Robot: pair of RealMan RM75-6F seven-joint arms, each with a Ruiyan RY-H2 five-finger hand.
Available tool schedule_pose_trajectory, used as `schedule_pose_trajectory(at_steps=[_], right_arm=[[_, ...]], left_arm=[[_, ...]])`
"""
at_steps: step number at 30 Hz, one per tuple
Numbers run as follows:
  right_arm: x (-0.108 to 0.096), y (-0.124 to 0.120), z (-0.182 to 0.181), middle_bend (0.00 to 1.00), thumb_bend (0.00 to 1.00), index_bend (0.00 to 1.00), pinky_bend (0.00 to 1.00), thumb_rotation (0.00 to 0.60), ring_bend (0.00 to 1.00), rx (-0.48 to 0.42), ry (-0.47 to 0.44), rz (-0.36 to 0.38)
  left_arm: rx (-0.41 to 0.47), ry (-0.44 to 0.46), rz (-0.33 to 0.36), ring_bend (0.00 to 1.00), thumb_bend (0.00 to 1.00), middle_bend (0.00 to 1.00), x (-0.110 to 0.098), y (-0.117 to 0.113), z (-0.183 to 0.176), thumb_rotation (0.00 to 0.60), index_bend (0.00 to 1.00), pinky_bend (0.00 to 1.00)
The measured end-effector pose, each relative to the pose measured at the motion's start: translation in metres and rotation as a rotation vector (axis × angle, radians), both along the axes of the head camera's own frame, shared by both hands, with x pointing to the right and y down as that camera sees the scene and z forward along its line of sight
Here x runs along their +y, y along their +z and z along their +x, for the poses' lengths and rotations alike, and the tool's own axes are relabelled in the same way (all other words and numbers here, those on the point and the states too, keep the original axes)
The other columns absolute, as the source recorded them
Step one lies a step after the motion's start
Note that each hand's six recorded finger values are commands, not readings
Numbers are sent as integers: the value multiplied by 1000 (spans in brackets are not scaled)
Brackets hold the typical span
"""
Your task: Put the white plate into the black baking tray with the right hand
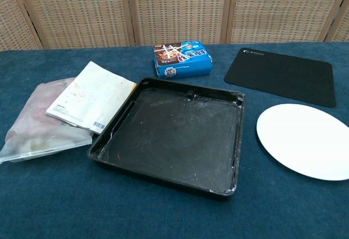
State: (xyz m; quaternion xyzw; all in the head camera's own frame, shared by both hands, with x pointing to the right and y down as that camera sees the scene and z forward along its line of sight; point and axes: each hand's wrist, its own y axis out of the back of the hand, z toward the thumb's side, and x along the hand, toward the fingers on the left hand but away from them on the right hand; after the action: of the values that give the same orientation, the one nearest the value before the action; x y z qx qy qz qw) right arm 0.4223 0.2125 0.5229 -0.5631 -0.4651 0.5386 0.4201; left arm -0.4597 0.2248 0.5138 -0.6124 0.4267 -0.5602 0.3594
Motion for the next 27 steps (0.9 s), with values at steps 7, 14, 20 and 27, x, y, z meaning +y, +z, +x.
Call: schedule_pose_trajectory(at_steps=[7,14,20,27], right_arm=[[2,5,-4,0,0,0,0,600,0,-2,-15,-25],[19,38,-27,0,0,0,0,600,0,0,-128,-157],[36,88,-58,0,0,0,0,600,0,30,-250,-233],[42,142,-90,0,0,8,0,600,0,38,-322,-228]], left_arm=[[4,-1,1,0,0,0,0,-1,0,600,0,0],[4,-5,-2,0,0,0,-2,1,-1,600,0,0],[-6,-7,-10,0,0,0,-3,5,-1,600,0,0],[-2,-14,-15,0,0,0,-6,6,-3,600,0,0]])
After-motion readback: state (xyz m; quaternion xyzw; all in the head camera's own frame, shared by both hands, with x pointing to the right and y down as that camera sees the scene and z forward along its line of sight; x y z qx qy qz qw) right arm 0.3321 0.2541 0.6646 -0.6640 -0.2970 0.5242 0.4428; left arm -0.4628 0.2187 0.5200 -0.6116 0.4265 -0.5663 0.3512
